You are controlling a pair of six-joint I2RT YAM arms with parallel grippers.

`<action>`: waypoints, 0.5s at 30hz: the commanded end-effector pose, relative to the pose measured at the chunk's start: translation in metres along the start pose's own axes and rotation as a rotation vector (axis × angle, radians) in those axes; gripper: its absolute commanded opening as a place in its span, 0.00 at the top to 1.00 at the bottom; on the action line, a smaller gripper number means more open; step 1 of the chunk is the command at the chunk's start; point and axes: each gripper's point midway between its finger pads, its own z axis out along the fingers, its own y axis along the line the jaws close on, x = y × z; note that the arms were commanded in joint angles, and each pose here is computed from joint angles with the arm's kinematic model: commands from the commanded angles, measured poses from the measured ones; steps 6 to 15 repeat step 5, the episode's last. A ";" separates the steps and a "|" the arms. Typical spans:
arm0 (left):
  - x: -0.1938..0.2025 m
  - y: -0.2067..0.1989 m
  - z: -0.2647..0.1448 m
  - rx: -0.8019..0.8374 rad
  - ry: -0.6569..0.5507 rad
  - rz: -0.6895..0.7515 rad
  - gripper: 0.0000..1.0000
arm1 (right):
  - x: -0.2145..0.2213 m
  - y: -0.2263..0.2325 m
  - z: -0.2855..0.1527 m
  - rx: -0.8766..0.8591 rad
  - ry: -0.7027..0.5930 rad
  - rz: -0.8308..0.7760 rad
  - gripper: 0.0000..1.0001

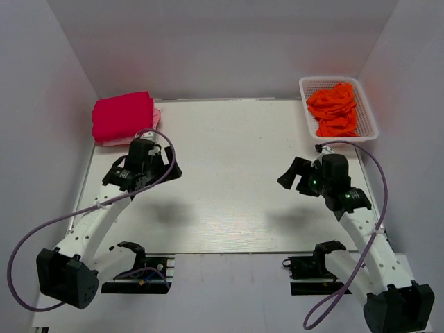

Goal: Fold and stack the t-shirts
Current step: Put the neatly folded tshirt into the corner of the board with the left arm

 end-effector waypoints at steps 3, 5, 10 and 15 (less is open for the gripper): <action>-0.035 0.000 -0.026 -0.050 -0.147 -0.005 0.00 | -0.009 0.006 -0.005 -0.037 -0.093 0.022 0.10; -0.033 0.003 -0.026 -0.064 -0.141 -0.004 0.00 | -0.013 0.006 -0.009 -0.033 -0.118 0.018 0.10; -0.033 0.003 -0.026 -0.064 -0.141 -0.004 0.00 | -0.013 0.006 -0.009 -0.033 -0.118 0.018 0.10; -0.033 0.003 -0.026 -0.064 -0.141 -0.004 0.00 | -0.013 0.006 -0.009 -0.033 -0.118 0.018 0.10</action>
